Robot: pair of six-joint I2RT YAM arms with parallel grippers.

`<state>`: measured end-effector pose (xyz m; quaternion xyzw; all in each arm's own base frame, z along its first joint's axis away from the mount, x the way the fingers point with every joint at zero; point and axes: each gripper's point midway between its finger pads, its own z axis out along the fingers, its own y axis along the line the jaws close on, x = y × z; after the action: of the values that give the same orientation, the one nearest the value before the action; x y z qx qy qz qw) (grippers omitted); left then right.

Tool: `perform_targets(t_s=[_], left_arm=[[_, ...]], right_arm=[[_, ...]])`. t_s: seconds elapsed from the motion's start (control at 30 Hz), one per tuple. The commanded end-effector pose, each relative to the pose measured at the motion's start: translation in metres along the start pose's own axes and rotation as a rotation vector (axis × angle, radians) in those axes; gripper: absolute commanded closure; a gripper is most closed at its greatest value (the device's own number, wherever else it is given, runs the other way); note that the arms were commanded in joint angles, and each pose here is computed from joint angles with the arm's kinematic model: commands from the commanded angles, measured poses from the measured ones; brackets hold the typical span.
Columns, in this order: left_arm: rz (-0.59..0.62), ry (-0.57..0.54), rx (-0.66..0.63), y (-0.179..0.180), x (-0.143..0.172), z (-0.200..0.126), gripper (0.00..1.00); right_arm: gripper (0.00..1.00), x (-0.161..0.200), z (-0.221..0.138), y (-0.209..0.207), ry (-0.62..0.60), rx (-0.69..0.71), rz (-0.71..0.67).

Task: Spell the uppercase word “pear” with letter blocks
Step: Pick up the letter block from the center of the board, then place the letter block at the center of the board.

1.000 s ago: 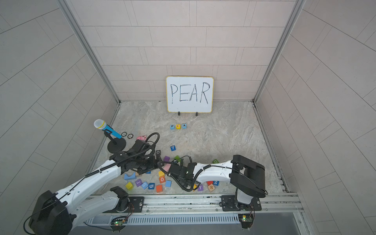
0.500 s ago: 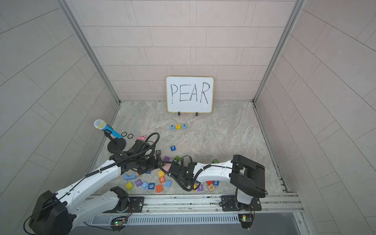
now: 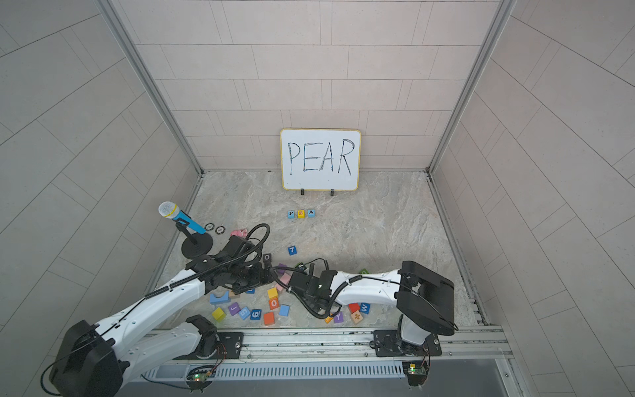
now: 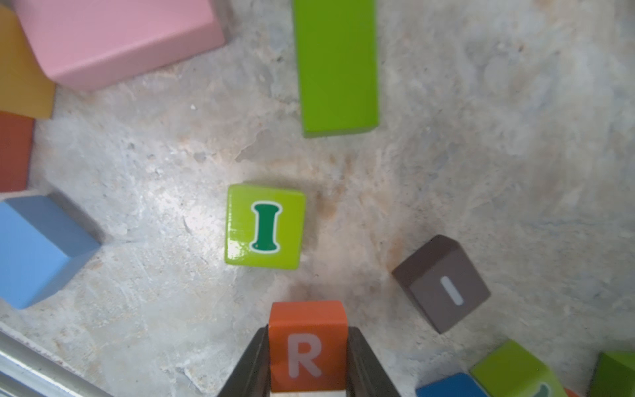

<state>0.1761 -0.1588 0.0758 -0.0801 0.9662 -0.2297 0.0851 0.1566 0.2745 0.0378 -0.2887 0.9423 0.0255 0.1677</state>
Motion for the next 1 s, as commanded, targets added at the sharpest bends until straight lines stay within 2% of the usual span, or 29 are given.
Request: perform_targets(t_s=[0.0,0.23,0.53,0.97], left_arm=[[0.01,-0.022,0.028,-0.012,-0.009,-0.004,0.04],[0.013,-0.041,0.049,-0.02,-0.018,-0.004,0.04],[0.019,-0.097,0.088,-0.043,-0.048,-0.003,0.04],[0.021,-0.062,0.11,-0.069,-0.086,0.018,0.05]], right_arm=[[0.63,-0.017,-0.016,-0.014,-0.05,0.019,0.057],[0.63,-0.047,-0.027,-0.05,-0.103,0.041,0.152],[0.63,-0.093,-0.028,-0.098,-0.147,0.096,0.251],[0.63,-0.164,0.01,-0.15,-0.167,0.129,0.342]])
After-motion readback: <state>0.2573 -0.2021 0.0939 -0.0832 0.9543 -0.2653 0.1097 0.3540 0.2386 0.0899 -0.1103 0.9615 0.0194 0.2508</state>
